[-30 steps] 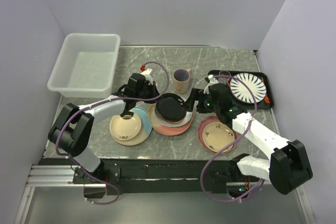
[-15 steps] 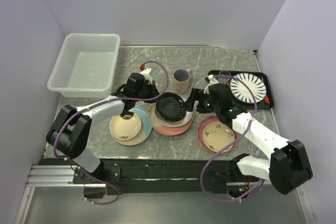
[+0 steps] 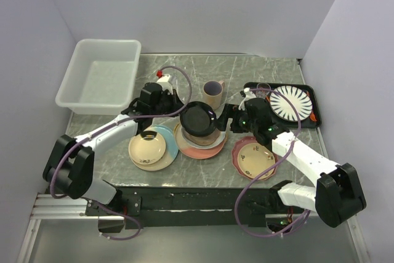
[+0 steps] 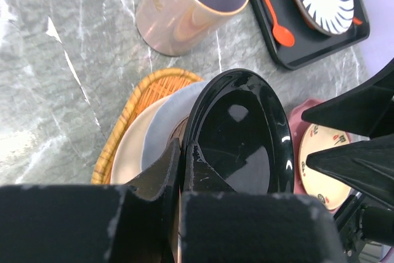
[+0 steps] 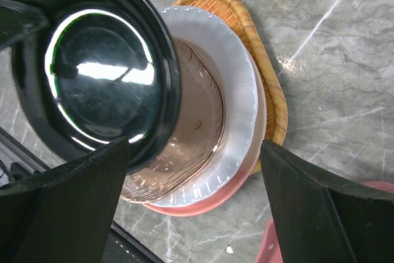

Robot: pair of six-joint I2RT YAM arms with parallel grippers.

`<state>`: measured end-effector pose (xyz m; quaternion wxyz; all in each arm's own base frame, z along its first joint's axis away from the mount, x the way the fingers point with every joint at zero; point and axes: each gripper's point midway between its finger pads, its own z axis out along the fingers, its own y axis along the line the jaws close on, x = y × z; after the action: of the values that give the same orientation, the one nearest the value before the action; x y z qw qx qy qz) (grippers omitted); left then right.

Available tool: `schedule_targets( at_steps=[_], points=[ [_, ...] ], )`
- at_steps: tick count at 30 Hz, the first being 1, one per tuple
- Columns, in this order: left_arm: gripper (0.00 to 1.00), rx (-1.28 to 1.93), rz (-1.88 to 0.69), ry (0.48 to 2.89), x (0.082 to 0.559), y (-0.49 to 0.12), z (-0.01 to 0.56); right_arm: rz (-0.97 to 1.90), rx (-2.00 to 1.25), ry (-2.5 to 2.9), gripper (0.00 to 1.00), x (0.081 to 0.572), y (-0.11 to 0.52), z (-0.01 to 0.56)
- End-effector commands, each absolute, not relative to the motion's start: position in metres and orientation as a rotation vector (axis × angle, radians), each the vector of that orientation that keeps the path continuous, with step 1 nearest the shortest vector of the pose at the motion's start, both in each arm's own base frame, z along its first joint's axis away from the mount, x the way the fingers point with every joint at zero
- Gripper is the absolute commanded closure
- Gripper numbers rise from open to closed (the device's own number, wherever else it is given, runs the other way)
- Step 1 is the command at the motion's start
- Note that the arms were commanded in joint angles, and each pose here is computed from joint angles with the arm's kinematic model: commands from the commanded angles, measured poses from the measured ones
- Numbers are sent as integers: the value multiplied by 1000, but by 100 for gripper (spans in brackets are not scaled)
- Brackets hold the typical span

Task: Place the plates into the plastic bin on the countertop
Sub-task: Pick up the plate from the center of the board.

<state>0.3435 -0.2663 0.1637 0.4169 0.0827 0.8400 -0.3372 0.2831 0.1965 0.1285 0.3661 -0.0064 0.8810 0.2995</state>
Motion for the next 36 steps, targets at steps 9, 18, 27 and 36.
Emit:
schedule_targets(
  at_steps=[9, 18, 27, 36],
  points=[
    [99, 88, -822, 2006, 354, -223, 201, 781, -45, 2230, 7, 286, 200, 133],
    [99, -103, -746, 1962, 370, -161, 215, 775, -57, 2238, 5, 288, 201, 132],
    [99, -322, -643, 1837, 385, -99, 253, 805, -67, 2250, 1, 287, 206, 127],
    [99, -538, -573, 1667, 392, -41, 299, 803, -104, 2218, 0, 284, 205, 132]
  ],
)
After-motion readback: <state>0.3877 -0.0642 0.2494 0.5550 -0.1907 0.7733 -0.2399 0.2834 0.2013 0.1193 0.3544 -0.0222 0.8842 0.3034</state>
